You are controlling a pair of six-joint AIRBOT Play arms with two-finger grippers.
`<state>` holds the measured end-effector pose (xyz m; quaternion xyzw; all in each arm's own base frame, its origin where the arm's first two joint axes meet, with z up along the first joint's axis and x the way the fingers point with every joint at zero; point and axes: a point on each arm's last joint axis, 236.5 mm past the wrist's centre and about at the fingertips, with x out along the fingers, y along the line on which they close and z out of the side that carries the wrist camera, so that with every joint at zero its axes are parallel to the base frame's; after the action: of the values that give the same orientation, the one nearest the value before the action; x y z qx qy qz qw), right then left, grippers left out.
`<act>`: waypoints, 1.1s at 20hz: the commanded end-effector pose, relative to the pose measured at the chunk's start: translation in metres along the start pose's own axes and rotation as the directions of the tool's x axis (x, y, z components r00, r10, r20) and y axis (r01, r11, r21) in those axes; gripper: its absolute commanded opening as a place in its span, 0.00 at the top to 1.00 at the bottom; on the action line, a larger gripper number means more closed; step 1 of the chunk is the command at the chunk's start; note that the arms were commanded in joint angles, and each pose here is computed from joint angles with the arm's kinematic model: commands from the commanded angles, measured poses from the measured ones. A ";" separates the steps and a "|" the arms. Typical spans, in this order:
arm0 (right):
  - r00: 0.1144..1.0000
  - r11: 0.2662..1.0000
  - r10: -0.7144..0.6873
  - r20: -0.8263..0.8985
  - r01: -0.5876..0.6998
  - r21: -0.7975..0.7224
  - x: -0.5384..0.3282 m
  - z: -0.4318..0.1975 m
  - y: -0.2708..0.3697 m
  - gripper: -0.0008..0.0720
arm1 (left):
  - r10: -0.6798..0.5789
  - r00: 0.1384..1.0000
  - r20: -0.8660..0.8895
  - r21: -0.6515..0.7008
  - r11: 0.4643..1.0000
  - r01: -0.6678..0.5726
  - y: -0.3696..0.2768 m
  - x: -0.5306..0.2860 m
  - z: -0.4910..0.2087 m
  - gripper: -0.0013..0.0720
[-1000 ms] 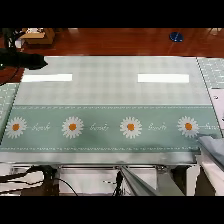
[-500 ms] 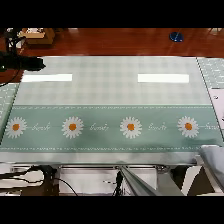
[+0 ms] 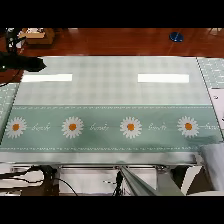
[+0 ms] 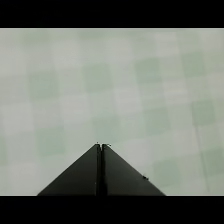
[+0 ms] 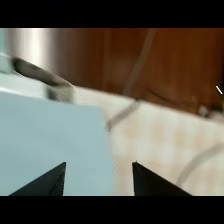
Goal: Fold the shirts.
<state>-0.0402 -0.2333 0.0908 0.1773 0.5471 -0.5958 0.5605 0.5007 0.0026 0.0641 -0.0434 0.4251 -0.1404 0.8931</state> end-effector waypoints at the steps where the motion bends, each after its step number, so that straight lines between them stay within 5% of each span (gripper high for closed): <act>1: 0.749 0.856 0.504 0.430 -0.499 -0.134 -0.077 0.107 0.133 0.40 | -0.056 0.998 0.021 -0.016 0.998 0.056 -0.021 0.003 0.007 0.94; 2: 0.609 0.754 0.630 0.482 -0.629 -0.192 -0.114 0.126 0.173 0.41 | -0.083 0.996 0.032 -0.024 0.996 0.084 -0.031 0.004 0.010 0.85; 4: 0.436 0.559 0.817 0.378 -0.762 -0.328 -0.162 0.120 0.252 0.42 | -0.176 0.982 0.063 -0.036 0.983 0.179 -0.065 0.005 0.020 0.19; 7: 0.369 0.308 0.929 0.012 -0.755 -0.579 -0.200 0.043 0.361 0.42 | -0.263 0.962 -0.074 0.102 0.958 0.269 -0.130 0.003 0.002 0.16; 10: 0.433 0.153 0.885 -0.172 -0.618 -0.771 -0.225 -0.031 0.424 0.15 | -0.108 0.955 -0.275 0.204 0.965 0.167 -0.155 0.002 -0.036 0.16; 12: 0.498 0.138 0.854 -0.151 -0.496 -0.857 -0.235 -0.047 0.439 0.15 | 0.042 0.941 -0.335 0.244 0.969 0.043 -0.154 0.003 -0.053 0.12; 13: 0.516 0.146 0.846 -0.130 -0.460 -0.876 -0.240 -0.047 0.442 0.15 | 0.085 0.933 -0.349 0.255 0.967 0.008 -0.156 0.004 -0.059 0.01; 22: 0.624 0.189 0.758 -0.190 -0.489 -0.851 -0.230 -0.060 0.417 0.16 | 0.127 0.915 -0.383 0.247 0.969 -0.031 -0.174 0.005 -0.073 0.01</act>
<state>0.3798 0.0230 0.0773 0.0152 0.5242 0.0254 0.8511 0.4118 -0.1641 0.0490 0.1060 0.5742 -0.1722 0.7933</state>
